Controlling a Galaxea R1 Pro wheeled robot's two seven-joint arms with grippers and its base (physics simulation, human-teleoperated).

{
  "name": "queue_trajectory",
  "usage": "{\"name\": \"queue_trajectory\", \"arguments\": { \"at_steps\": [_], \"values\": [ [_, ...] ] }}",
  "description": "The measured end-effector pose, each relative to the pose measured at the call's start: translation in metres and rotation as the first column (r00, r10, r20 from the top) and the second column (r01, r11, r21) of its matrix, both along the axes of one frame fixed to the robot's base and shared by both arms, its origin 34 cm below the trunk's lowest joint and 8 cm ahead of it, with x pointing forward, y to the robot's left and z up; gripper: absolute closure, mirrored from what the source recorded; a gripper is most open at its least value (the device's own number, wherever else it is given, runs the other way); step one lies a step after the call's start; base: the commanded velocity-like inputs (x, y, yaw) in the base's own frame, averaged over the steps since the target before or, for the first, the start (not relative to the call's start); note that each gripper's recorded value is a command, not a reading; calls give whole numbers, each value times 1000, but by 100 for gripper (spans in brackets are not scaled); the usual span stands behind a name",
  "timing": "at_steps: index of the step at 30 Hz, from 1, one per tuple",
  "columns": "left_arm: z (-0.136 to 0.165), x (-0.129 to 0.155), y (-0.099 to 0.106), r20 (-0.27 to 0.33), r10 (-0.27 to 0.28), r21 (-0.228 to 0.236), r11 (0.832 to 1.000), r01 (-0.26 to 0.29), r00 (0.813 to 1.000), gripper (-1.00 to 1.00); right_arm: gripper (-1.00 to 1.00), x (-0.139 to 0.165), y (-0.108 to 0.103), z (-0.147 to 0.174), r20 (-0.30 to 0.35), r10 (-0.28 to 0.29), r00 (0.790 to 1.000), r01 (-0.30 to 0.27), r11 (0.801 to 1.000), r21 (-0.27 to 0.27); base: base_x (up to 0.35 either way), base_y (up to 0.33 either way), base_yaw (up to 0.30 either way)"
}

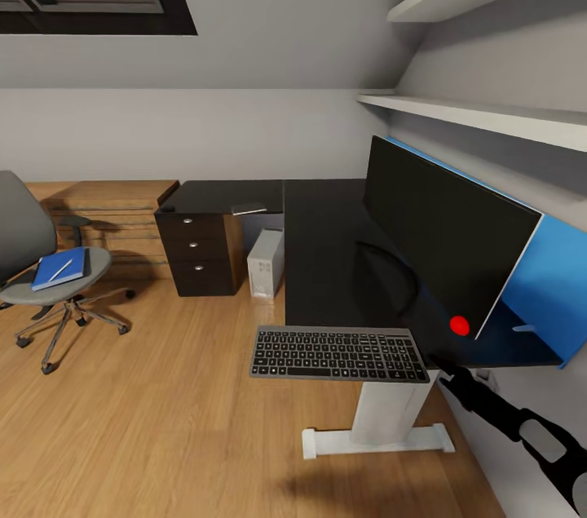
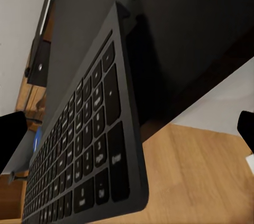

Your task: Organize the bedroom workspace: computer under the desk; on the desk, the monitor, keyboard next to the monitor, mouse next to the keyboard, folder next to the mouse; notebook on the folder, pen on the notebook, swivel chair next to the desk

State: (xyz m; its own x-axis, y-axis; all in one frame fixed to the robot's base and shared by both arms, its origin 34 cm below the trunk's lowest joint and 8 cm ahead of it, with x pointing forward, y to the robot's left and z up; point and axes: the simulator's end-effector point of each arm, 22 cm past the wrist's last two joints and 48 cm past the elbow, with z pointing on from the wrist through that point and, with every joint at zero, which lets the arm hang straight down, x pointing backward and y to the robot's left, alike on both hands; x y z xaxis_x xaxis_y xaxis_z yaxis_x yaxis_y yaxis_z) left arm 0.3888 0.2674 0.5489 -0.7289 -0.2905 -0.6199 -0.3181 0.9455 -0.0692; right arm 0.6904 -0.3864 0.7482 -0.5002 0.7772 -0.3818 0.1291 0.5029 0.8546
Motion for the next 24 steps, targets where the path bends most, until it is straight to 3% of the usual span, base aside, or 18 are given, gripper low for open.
{"name": "queue_trajectory", "arguments": {
  "at_steps": [8, 24],
  "values": [
    [0, 0, 0, 0, 2, -1, 1000, -2, 1000, -100, -100, 0, 15, -4, -6, 20, 1000, -20, 1000, 8, 3, 1, 0],
    [0, 0, 0, 0, 2, -1, 1000, -2, 1000, -100, -100, -2, 22, -9, -17, 33, 999, -33, 999, 3, 33, 28, 0]
  ]
}}
